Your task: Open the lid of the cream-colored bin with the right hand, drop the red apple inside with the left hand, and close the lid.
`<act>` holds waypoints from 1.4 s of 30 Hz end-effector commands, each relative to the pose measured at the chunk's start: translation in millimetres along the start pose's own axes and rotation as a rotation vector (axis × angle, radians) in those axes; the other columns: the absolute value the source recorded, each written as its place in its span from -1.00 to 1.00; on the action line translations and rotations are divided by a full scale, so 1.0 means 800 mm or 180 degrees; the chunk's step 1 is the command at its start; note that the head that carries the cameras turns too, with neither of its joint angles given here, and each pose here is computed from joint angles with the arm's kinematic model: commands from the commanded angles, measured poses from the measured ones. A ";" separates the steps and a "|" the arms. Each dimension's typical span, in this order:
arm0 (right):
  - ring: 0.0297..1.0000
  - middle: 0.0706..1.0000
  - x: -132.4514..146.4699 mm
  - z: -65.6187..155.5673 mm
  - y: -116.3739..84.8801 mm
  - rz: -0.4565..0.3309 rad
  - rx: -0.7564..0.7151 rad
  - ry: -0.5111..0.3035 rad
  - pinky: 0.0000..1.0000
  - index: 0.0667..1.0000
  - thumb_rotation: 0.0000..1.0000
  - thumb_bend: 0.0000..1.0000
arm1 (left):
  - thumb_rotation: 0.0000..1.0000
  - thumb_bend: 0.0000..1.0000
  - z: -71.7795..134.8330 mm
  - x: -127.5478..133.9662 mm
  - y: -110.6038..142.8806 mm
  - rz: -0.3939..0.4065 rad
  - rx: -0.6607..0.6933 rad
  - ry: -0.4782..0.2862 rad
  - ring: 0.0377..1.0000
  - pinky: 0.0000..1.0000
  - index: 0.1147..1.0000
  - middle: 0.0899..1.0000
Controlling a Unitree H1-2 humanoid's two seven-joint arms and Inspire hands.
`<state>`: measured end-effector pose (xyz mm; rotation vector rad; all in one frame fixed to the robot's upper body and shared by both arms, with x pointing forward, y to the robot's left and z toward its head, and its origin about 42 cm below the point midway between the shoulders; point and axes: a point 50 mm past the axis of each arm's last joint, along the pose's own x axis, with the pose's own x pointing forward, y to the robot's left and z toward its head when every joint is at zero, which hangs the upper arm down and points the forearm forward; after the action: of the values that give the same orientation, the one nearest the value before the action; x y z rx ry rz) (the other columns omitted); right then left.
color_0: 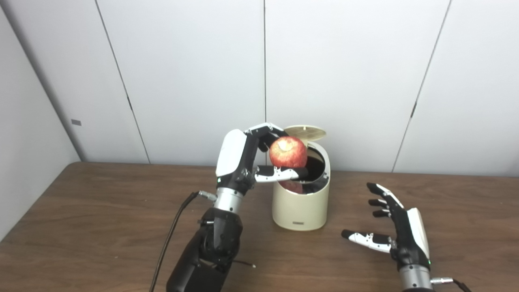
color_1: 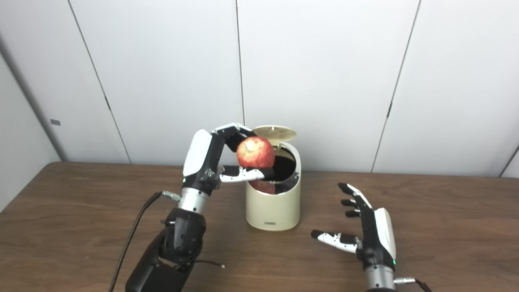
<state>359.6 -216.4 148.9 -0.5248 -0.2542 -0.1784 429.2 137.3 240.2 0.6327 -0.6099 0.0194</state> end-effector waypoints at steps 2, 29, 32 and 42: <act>0.46 0.62 0.018 0.026 -0.002 -0.0110 0.0109 -0.0304 0.24 0.56 -0.94 0.51 | -1.00 0.05 0.020 0.027 0.003 0.0122 -0.0082 -0.0210 -0.06 -0.21 -0.18 -0.11; 0.42 0.61 0.013 0.043 0.011 -0.0062 0.0171 -0.0334 0.19 0.54 -0.95 0.53 | -1.00 0.05 -0.018 0.028 -0.041 0.0356 -0.0112 -0.0146 0.08 0.03 -0.15 -0.14; 0.40 0.61 0.012 0.045 0.012 -0.0050 0.0164 -0.0331 0.16 0.54 -0.93 0.52 | -1.00 0.04 -0.020 0.028 -0.044 0.0360 -0.0137 -0.0132 0.07 0.04 -0.15 -0.13; 0.39 0.62 0.010 0.050 0.014 -0.0044 0.0182 -0.0352 0.13 0.54 -0.95 0.50 | -1.00 0.04 -0.021 0.025 -0.052 0.0246 -0.0177 -0.0112 0.06 -0.03 -0.18 -0.10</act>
<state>356.9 -192.5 159.2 -0.4926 -0.2948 -0.1509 455.3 117.9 200.5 0.5543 -0.6297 0.0882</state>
